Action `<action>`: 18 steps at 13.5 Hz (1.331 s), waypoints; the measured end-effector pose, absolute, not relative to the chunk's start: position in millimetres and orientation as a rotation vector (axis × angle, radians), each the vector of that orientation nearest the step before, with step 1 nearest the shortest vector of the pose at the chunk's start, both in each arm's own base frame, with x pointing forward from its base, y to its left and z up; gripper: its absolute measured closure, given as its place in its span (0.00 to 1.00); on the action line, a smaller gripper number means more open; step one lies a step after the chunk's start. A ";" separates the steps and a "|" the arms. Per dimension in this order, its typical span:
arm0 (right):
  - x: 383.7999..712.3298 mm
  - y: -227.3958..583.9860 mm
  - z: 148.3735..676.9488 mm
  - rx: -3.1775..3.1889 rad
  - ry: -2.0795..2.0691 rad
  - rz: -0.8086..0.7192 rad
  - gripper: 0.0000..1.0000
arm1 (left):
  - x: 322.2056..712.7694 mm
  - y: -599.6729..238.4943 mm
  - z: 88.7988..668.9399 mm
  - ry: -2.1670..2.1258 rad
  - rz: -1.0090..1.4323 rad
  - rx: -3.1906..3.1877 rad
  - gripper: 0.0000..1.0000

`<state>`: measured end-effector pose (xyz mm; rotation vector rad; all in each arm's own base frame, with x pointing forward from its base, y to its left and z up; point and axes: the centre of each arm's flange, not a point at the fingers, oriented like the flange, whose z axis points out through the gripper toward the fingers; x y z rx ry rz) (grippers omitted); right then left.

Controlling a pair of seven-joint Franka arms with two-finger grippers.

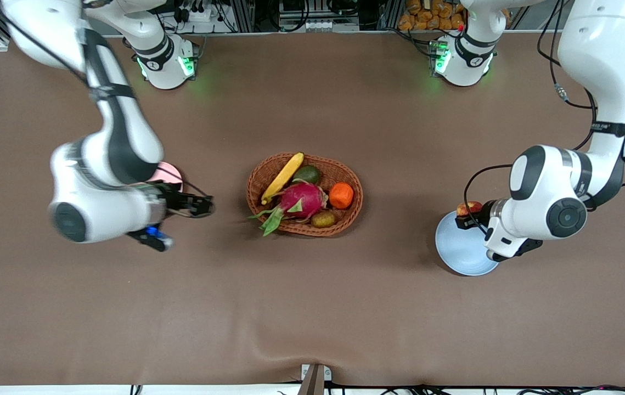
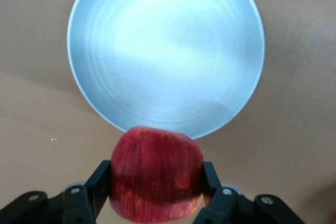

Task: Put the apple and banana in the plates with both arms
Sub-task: 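Place the apple on the blue plate while the right gripper grasps the banana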

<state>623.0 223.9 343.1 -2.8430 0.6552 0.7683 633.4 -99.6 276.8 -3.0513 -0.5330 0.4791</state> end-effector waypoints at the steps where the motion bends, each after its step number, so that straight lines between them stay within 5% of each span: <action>1: 620.4 242.1 330.6 -2.854 0.655 0.761 0.22 | 636.0 -99.5 272.9 -0.537 0.468 -3.059 0.27; 2: 617.3 257.5 319.4 -2.864 0.660 0.758 0.30 | 638.8 -99.8 269.7 -0.541 0.452 -3.067 0.27; 16: 603.7 325.7 256.9 -2.883 0.804 0.680 0.41 | 660.7 -79.7 224.6 -0.535 0.317 -3.062 0.27; 18: 600.0 333.2 250.3 -2.888 0.809 0.682 0.41 | 660.9 -79.7 224.9 -0.535 0.316 -3.063 0.21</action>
